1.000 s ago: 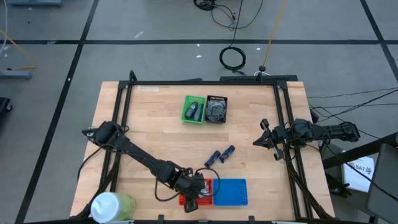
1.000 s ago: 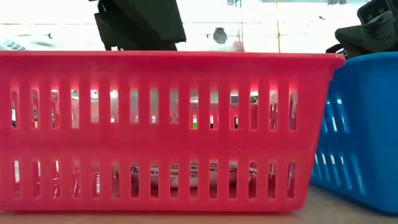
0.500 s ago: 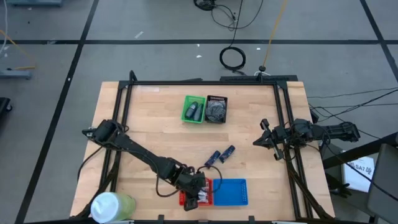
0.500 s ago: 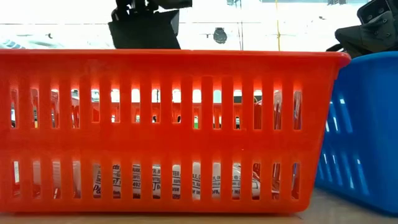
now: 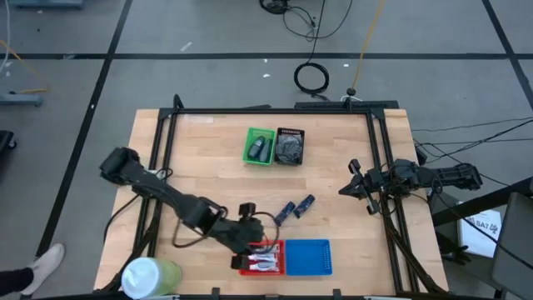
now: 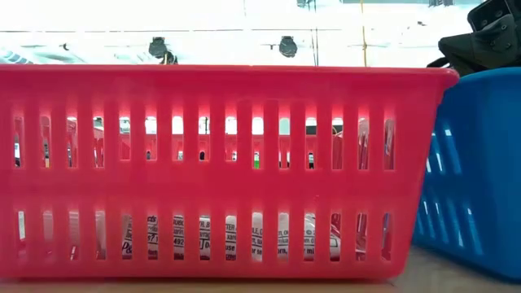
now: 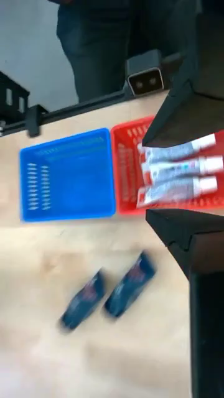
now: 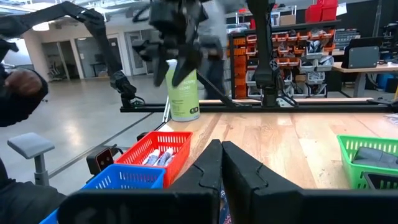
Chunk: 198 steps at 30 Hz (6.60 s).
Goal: Pick & Place Travel size toiletries
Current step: Put the right shave cream into the blue bin
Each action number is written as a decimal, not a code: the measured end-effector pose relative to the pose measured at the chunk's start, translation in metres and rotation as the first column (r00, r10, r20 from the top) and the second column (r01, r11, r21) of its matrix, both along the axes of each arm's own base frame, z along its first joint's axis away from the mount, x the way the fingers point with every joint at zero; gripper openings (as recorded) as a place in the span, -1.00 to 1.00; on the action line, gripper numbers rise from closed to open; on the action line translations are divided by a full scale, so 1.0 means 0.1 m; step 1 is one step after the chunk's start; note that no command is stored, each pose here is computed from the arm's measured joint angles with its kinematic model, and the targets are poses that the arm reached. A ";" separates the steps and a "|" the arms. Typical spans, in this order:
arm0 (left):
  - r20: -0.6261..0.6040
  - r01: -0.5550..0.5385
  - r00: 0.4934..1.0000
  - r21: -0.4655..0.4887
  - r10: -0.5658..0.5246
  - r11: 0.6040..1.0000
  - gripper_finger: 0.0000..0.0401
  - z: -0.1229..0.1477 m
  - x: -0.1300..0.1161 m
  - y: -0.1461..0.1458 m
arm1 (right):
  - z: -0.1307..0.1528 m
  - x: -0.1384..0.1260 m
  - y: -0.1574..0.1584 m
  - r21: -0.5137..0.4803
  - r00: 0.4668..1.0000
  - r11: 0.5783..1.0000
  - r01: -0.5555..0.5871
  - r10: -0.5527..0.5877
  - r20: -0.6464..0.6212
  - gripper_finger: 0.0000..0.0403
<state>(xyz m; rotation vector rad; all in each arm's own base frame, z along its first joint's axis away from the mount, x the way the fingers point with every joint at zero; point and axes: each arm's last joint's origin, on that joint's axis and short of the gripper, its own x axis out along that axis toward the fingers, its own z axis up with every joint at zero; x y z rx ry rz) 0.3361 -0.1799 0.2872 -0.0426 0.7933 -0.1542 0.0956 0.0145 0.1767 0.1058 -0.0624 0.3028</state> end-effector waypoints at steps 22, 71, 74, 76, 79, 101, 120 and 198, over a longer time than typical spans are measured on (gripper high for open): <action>0.336 0.031 0.942 -0.016 -0.024 0.999 -0.42 -0.57 -0.88 1.09 | 0.01 0.00 0.00 0.007 1.000 1.000 -0.001 0.001 0.005 -1.00; 0.587 -0.143 0.778 -0.183 0.225 0.973 -0.43 -1.37 -1.89 1.84 | 0.00 0.24 -0.05 0.007 0.964 0.967 0.255 -0.253 -0.083 -0.75; 0.585 -0.148 0.777 -0.187 0.231 0.971 -0.43 -1.37 -1.89 1.84 | 0.13 0.36 -0.05 -0.008 0.957 0.965 0.263 -0.262 -0.125 -0.53; 0.584 -0.148 0.778 -0.188 0.232 0.971 -0.43 -1.37 -1.89 1.84 | 0.22 0.47 -0.04 -0.019 0.953 0.965 0.260 -0.260 -0.154 -0.37; 0.577 -0.150 0.781 -0.195 0.237 0.969 -0.43 -1.38 -1.89 1.84 | 0.29 0.66 -0.02 -0.065 0.933 0.965 0.253 -0.261 -0.249 -0.16; 0.580 -0.151 0.779 -0.195 0.238 0.969 -0.43 -1.37 -1.89 1.85 | 0.03 1.58 0.15 -0.387 0.705 0.922 -0.007 -0.270 -0.656 0.06; 0.582 -0.156 0.777 -0.189 0.239 0.969 -0.43 -1.37 -1.89 1.85 | -0.32 1.60 0.28 -0.353 0.590 0.924 -0.145 -0.206 -0.781 0.08; 0.580 -0.158 0.779 -0.190 0.241 0.969 -0.43 -1.37 -1.89 1.85 | 0.25 1.44 0.29 -0.238 0.756 0.969 -0.070 -0.104 -0.647 -0.50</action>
